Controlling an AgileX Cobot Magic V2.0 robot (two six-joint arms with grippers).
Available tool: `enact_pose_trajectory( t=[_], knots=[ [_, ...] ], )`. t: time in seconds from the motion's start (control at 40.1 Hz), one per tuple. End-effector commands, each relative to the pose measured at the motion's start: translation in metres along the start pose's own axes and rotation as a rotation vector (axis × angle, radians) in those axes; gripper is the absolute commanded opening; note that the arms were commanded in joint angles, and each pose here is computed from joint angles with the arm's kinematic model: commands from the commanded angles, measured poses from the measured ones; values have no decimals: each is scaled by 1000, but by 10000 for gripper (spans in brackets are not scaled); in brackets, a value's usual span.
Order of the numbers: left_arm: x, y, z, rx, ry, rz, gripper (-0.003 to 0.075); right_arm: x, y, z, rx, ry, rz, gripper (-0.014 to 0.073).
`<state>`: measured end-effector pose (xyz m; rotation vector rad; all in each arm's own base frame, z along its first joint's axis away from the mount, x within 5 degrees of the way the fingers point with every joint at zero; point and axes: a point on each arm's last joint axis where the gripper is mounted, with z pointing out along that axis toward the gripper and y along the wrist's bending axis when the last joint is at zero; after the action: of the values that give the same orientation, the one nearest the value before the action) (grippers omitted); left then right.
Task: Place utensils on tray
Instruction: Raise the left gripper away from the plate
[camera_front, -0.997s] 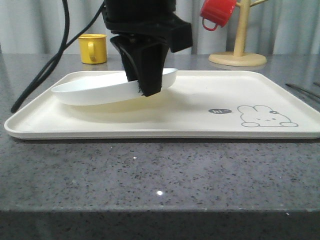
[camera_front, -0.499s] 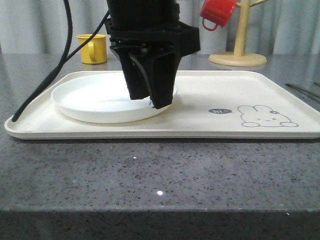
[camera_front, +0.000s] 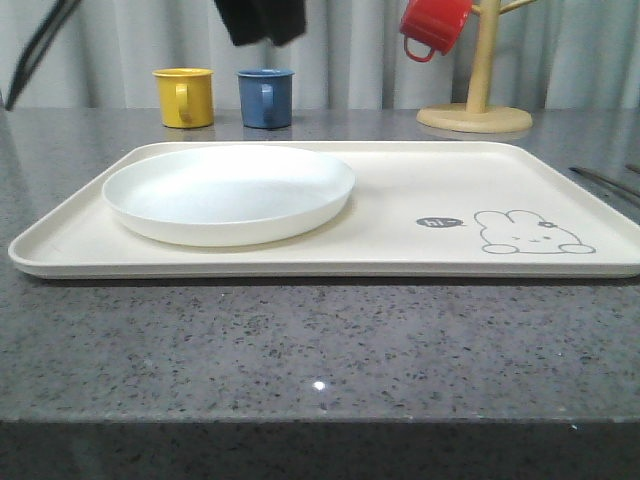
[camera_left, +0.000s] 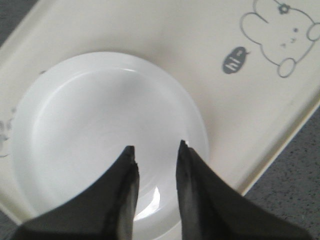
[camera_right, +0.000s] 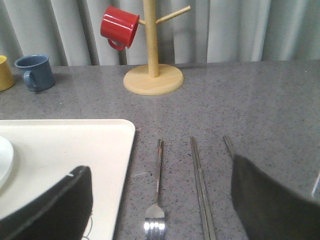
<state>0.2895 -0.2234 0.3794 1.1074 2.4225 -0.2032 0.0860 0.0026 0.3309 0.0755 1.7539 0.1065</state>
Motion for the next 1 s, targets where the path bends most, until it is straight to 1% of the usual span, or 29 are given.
enact_pose_trajectory(
  t=[0.0, 0.1, 0.199, 0.274, 0.399, 0.524, 0.598, 0.748, 0.823, 0.972],
  knots=[
    [17, 18, -53, -48, -86, -81, 165, -17, 1, -2, -1, -94, -8, 593],
    [39, 41, -74, -101, -101, -178, 141, -17, 1, -2, -1, -94, -8, 593],
    [63, 58, -88, -155, -125, -263, 107, -17, 1, -2, -1, -94, -8, 593],
    [82, 65, -95, -195, -159, -326, 94, -17, 1, -2, -1, -94, -8, 593],
    [116, 68, -103, -267, -235, -395, 94, -17, 1, -2, -1, -94, -8, 593],
    [152, 60, -105, -327, -315, -441, 93, -17, 1, -2, -1, -94, -8, 593],
    [174, 48, -105, -366, -391, -439, 90, -17, 1, -2, -1, -94, -8, 593],
    [210, 27, -94, -414, -526, -423, 24, -17, 1, -2, -1, -94, -8, 593],
    [229, 15, -92, -449, -621, -407, -18, -17, 1, -2, -1, -94, -8, 593],
    [264, -9, -92, -516, -814, -370, -18, -17, 1, -2, -1, -94, -8, 593]
  ],
)
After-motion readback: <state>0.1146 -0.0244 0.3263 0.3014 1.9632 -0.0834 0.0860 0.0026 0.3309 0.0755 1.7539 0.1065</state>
